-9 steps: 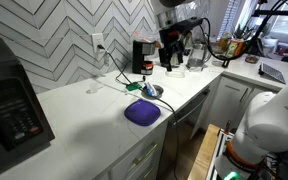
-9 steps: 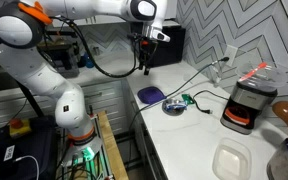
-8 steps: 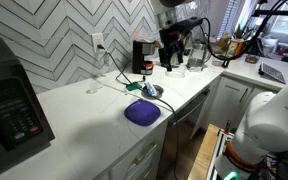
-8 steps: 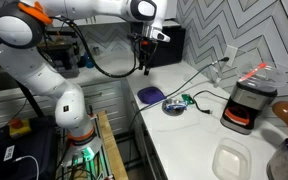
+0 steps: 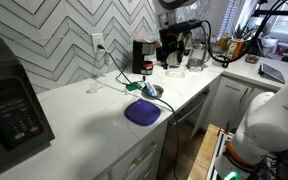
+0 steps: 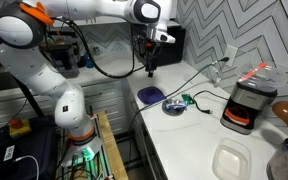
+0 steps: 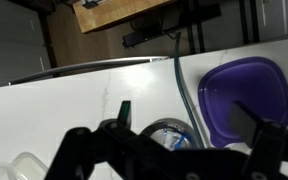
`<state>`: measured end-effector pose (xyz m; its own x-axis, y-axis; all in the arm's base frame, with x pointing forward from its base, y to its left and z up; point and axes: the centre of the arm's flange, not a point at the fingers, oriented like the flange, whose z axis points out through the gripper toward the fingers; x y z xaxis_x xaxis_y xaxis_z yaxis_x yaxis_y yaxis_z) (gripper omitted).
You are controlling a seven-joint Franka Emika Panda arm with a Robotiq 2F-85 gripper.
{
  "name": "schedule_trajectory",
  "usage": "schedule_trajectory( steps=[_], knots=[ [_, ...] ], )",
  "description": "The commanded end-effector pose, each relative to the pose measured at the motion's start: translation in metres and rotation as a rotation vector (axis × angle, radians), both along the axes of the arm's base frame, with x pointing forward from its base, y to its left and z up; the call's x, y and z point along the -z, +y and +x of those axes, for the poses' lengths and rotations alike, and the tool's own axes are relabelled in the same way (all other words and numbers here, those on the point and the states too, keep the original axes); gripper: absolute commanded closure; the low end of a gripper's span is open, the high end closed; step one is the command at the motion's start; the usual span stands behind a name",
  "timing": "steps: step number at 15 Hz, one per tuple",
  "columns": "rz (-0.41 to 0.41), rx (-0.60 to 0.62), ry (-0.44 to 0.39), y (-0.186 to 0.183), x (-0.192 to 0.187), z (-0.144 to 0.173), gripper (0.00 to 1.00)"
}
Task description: Put the candy bar in the lunch box
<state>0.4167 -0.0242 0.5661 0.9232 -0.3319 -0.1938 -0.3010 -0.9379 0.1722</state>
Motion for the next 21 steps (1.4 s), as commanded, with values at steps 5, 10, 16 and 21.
schedule_trajectory(
  steps=[5, 10, 16, 21],
  knots=[
    [-0.003, 0.216, 0.002, -0.061, 0.02, 0.007, 0.0],
    [0.028, 0.287, 0.014, -0.077, 0.042, 0.017, 0.0],
    [0.198, 0.417, -0.065, -0.125, 0.1, 0.045, 0.0],
    [0.232, 0.458, -0.138, -0.132, 0.135, 0.077, 0.0]
  ],
)
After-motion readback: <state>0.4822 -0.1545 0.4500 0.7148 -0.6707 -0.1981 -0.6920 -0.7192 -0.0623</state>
